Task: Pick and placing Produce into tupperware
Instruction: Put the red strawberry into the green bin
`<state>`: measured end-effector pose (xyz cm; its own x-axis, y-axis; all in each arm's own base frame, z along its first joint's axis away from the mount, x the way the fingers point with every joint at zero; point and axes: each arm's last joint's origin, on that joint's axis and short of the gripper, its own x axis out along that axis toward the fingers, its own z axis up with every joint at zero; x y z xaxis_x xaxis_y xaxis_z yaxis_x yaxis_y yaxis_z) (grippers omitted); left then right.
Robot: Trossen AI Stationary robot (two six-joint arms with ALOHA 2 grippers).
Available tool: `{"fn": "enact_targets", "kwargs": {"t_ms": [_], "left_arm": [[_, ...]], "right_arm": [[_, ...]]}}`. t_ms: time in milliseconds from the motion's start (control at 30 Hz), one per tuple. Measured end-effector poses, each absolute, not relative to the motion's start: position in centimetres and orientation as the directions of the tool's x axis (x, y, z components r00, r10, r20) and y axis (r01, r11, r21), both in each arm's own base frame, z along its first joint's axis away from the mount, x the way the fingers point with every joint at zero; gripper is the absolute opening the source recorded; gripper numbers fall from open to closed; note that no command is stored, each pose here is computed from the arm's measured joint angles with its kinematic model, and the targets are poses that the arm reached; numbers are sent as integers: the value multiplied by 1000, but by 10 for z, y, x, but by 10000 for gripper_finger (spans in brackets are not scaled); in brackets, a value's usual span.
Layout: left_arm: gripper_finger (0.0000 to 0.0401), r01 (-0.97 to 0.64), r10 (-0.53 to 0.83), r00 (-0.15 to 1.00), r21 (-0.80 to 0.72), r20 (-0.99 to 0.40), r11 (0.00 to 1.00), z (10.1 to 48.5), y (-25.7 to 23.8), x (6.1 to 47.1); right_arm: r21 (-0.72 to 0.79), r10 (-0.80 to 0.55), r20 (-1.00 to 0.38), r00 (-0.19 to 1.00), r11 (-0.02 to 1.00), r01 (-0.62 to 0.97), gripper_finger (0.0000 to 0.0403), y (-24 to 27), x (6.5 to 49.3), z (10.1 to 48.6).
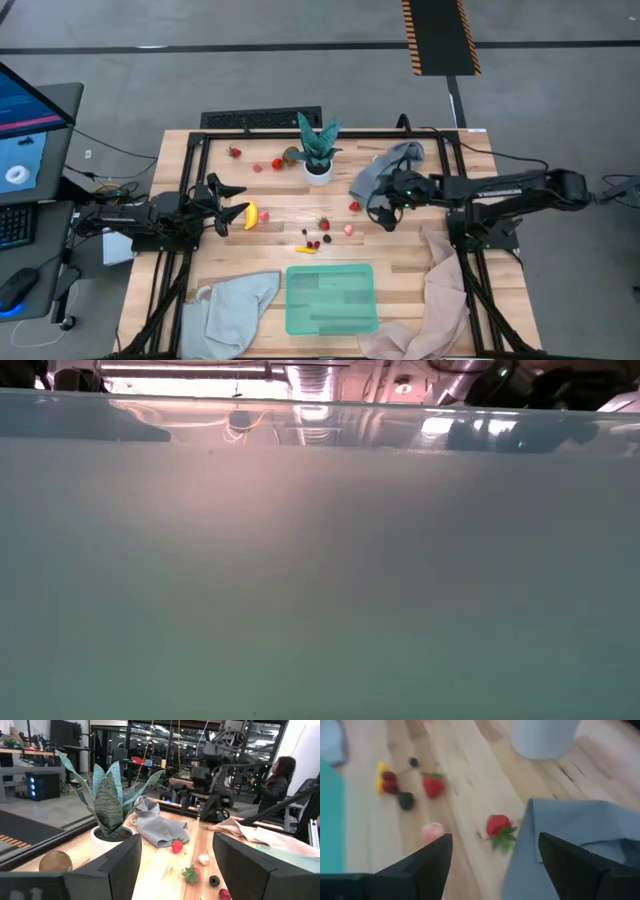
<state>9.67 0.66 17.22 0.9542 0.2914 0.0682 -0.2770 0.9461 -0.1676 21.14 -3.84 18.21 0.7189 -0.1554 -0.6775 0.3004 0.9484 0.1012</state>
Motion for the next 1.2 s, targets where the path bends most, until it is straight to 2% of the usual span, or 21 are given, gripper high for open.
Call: {"fn": "enact_targets", "kwargs": {"t_ms": [167, 500, 933, 1200], "left_arm": [[236, -271, 289, 955, -196, 68, 942, 172, 7, 97], [236, -269, 289, 955, -213, 68, 939, 172, 7, 97], [236, -265, 289, 955, -245, 67, 933, 172, 7, 97], [236, -264, 288, 955, -245, 68, 933, 172, 6, 97]], "right_arm": [[121, -161, -728, 666, 926, 356, 311, -44, 216, 168], [47, -124, -757, 642, 969, 244, 311, -37, 230, 147], [-4, -127, -763, 634, 981, 192, 311, -40, 241, 130], [-9, -144, -775, 615, 976, 216, 310, -47, 243, 121]]}}
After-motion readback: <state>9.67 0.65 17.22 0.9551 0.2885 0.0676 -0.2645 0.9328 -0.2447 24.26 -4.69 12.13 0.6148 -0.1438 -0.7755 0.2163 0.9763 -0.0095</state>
